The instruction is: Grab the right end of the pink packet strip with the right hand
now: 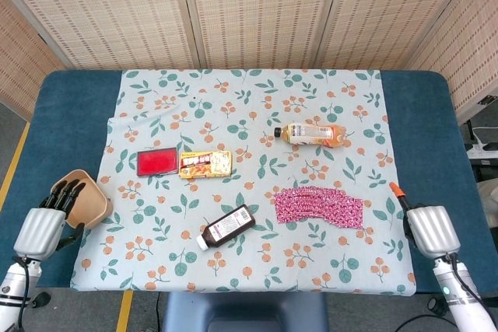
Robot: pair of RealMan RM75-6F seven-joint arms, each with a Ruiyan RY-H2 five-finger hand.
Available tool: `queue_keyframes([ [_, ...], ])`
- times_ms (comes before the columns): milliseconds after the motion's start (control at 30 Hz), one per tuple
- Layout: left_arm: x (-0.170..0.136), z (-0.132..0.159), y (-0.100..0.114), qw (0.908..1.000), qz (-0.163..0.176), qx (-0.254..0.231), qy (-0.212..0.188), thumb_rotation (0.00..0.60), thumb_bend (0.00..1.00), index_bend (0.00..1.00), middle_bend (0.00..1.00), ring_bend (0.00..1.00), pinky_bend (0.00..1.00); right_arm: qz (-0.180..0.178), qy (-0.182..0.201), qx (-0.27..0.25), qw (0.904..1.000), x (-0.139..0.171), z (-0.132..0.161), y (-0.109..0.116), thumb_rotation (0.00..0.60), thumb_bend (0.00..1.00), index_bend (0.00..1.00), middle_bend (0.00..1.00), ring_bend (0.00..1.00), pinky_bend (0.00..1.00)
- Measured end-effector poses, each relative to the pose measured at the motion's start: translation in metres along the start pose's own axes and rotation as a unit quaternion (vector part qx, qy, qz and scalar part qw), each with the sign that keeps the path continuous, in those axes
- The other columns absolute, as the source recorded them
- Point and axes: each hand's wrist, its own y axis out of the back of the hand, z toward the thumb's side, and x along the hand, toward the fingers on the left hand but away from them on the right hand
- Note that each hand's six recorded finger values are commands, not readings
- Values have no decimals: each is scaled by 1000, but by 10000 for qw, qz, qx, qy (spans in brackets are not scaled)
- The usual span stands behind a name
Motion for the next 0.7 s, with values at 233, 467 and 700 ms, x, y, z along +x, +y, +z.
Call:
queue_keyframes([
  [233,0,0,0,10000,8,11,9,600,366,41,56,58,330,432,351,97,9984,-10,17,-27,600,969,152,784,743,849],
  [467,0,-1,2,10000,33,-5,16,600,366,42,56,58,330,978,620,119,9932,-18,33,-45,600,986,187,787,746,850],
  [700,-1,-1,2,10000,39,-13,13,600,365,42,56,58,330,1231,755,96,9895,-25,46,-54,600,986,190,787,746,850],
])
